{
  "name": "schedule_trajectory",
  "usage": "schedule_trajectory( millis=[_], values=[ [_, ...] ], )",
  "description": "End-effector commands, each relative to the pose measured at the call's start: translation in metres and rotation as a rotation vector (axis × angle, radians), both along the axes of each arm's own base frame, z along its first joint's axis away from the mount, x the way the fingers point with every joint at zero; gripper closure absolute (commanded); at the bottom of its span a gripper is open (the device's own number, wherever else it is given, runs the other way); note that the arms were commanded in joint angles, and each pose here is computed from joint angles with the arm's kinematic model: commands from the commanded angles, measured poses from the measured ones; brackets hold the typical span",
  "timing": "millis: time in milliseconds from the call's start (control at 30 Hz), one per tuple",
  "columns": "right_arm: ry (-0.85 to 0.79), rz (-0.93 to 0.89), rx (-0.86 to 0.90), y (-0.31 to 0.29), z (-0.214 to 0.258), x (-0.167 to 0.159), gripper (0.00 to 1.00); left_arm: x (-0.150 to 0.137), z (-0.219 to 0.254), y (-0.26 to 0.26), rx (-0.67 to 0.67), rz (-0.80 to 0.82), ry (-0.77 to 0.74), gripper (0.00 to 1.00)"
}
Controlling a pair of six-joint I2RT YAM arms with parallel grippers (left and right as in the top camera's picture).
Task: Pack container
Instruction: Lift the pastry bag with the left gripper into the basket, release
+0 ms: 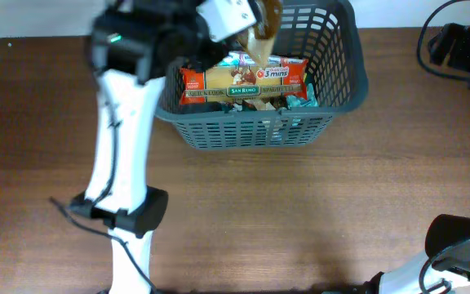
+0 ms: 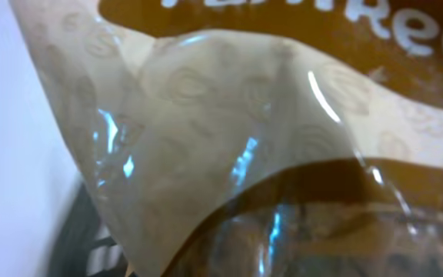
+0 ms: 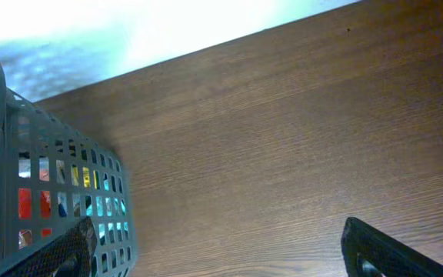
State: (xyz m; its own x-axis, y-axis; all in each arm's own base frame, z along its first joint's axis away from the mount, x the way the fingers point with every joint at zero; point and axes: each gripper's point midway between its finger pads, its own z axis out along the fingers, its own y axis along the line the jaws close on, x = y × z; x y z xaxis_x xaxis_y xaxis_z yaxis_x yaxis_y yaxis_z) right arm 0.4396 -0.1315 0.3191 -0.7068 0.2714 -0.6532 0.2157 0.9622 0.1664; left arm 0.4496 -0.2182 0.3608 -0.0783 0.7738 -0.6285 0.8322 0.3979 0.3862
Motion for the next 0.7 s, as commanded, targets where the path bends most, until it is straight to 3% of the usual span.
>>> schedule_trajectory(
  millis=[0, 100, 200, 300, 467, 533, 667],
  values=[
    [0.005, 0.004, 0.006, 0.001, -0.003, 0.001, 0.01, 0.022, -0.069, -0.005, 0.114, -0.003, 0.113, 0.98],
    [0.005, 0.004, 0.006, 0.001, -0.003, 0.001, 0.01, 0.028, -0.12, -0.007, 0.154, 0.0, 0.23, 0.98],
    [0.005, 0.004, 0.006, 0.001, -0.003, 0.001, 0.01, 0.03, -0.142, -0.008, 0.154, 0.027, 0.292, 0.66],
    [0.005, 0.004, 0.006, 0.001, -0.003, 0.001, 0.01, 0.03, -0.143, -0.008, 0.156, 0.03, 0.299, 0.46],
    [0.005, 0.004, 0.006, 0.001, -0.003, 0.001, 0.01, 0.028, -0.12, -0.007, 0.095, 0.101, 0.29, 0.39],
    [0.005, 0.004, 0.006, 0.001, -0.003, 0.001, 0.01, 0.023, -0.093, -0.004, 0.062, 0.12, 0.244, 0.39],
    [0.005, 0.004, 0.006, 0.001, -0.003, 0.001, 0.01, 0.014, -0.026, 0.022, 0.039, 0.254, 0.096, 0.29]
  ],
)
